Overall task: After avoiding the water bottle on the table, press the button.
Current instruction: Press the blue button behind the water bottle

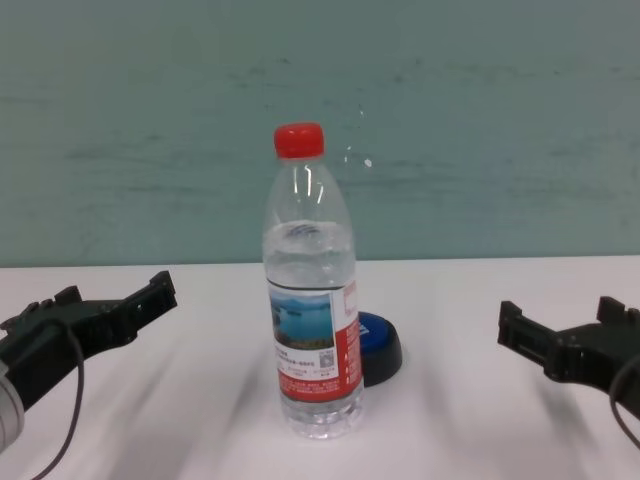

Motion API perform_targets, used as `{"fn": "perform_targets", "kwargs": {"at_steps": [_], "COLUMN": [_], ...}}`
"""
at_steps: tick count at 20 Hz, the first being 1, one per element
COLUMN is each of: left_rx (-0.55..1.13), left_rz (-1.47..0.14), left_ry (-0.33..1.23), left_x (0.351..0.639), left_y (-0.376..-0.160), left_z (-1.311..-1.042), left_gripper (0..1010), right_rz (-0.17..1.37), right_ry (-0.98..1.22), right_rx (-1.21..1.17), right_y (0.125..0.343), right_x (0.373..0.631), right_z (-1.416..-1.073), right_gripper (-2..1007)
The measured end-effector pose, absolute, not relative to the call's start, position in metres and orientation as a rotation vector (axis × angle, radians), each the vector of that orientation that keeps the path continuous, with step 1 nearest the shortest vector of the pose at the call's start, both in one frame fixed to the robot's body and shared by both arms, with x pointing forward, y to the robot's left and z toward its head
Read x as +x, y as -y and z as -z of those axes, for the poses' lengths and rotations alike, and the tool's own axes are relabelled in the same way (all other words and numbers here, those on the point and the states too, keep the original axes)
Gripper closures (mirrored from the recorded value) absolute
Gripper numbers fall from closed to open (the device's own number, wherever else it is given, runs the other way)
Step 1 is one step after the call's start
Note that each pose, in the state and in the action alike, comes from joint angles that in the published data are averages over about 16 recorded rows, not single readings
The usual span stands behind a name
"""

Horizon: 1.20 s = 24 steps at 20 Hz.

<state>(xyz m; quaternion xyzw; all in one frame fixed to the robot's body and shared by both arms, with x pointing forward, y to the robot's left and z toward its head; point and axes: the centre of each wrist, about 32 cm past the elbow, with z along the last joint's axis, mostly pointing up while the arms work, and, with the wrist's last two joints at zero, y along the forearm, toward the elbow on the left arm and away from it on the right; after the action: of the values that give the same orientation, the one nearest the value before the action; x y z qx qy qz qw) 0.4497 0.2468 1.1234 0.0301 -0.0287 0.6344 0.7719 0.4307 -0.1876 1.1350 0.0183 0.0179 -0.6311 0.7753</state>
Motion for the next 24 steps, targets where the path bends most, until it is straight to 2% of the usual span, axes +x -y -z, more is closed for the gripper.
{"fn": "perform_targets", "kwargs": {"at_steps": [9,24], "left_rx": [0.123,0.213], "left_rz": [-1.349,-1.233], "left_ry": [0.099,0.181], "left_x": [0.428,0.353], "left_y": [-0.239,-0.235], "left_z": [-1.126,-1.136], "left_gripper": [10,10], "right_rz": [1.366,1.366], "right_ry": [-0.039,-0.039], "right_rx": [0.04,0.04], "right_y": [0.188,0.188], "right_x": [0.431,0.431], "right_z": [-1.135,-1.135], "right_gripper": [1,1]}}
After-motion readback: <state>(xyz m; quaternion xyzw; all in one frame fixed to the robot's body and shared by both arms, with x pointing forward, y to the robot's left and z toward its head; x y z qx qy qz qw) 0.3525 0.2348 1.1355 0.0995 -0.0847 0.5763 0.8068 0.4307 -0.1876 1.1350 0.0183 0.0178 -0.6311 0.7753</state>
